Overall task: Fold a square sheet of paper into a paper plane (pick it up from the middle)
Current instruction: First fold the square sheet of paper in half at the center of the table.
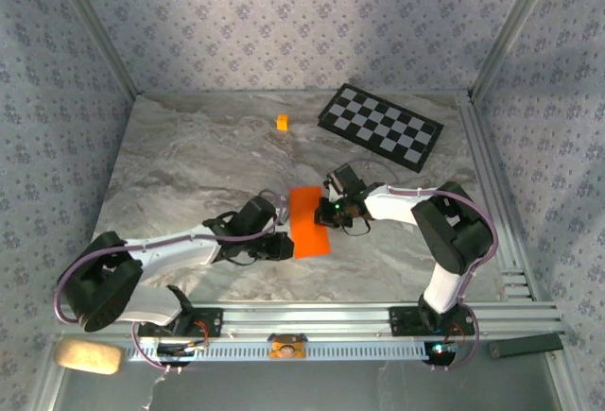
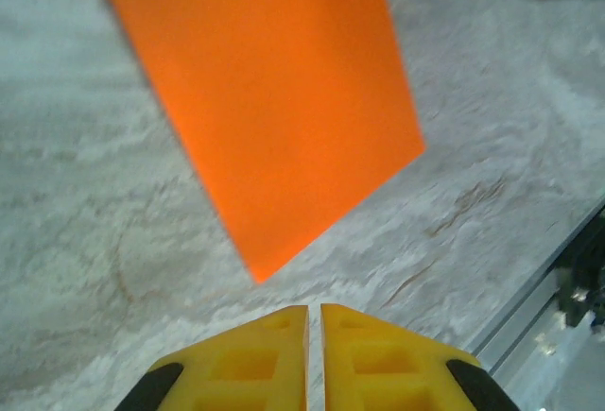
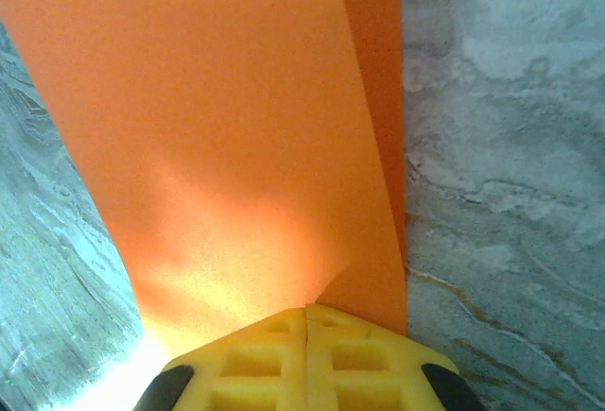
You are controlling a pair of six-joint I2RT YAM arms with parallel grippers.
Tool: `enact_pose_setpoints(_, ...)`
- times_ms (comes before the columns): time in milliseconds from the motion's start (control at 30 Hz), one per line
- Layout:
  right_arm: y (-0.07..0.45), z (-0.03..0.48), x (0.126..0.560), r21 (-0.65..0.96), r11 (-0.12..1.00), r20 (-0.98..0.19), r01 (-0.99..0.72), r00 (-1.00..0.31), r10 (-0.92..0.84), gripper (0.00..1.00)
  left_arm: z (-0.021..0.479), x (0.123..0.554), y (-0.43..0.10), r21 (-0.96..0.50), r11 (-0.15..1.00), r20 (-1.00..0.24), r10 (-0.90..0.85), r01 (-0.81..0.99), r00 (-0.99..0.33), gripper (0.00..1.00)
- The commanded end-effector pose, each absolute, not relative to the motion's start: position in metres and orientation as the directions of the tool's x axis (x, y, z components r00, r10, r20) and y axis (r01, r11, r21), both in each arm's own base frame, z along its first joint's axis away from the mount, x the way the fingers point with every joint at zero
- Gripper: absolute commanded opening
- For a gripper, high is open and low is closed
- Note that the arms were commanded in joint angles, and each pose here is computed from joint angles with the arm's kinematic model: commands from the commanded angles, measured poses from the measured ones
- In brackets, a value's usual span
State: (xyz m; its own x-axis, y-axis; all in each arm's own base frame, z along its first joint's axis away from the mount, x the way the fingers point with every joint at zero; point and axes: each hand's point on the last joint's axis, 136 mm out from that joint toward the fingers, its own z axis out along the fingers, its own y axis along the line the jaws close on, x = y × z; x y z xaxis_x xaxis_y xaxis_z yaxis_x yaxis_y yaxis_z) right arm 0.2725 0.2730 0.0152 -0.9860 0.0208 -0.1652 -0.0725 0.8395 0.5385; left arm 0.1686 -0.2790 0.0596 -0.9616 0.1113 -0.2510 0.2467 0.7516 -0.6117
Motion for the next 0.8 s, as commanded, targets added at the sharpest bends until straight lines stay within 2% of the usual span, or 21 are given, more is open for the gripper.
enact_pose_setpoints(0,0.210,-0.052,0.222,0.259,0.965,0.018,0.048,-0.999,0.045,0.00,0.072,0.188,-0.296,-0.664,0.712,-0.261,0.067,0.230,-0.963,0.12)
enact_pose_setpoints(200,0.211,-0.053,0.222,0.260,0.964,0.021,0.048,-0.999,0.044,0.00,0.047,0.193,-0.310,-0.671,0.711,-0.203,0.095,0.210,-0.974,0.11)
enact_pose_setpoints(467,0.208,-0.055,0.220,0.253,0.966,0.023,0.046,-0.999,0.041,0.00,-0.003,0.152,-0.282,-0.634,0.757,-0.057,0.157,0.157,-0.986,0.09)
enact_pose_setpoints(633,0.206,-0.057,0.219,0.252,0.966,0.026,0.054,-0.998,0.049,0.00,-0.003,0.135,-0.266,-0.613,0.768,-0.042,0.205,0.187,-0.978,0.10)
enact_pose_setpoints(767,0.207,-0.058,0.219,0.253,0.966,0.027,0.055,-0.998,0.050,0.00,0.011,0.132,-0.267,-0.609,0.756,-0.075,0.250,0.242,-0.965,0.12)
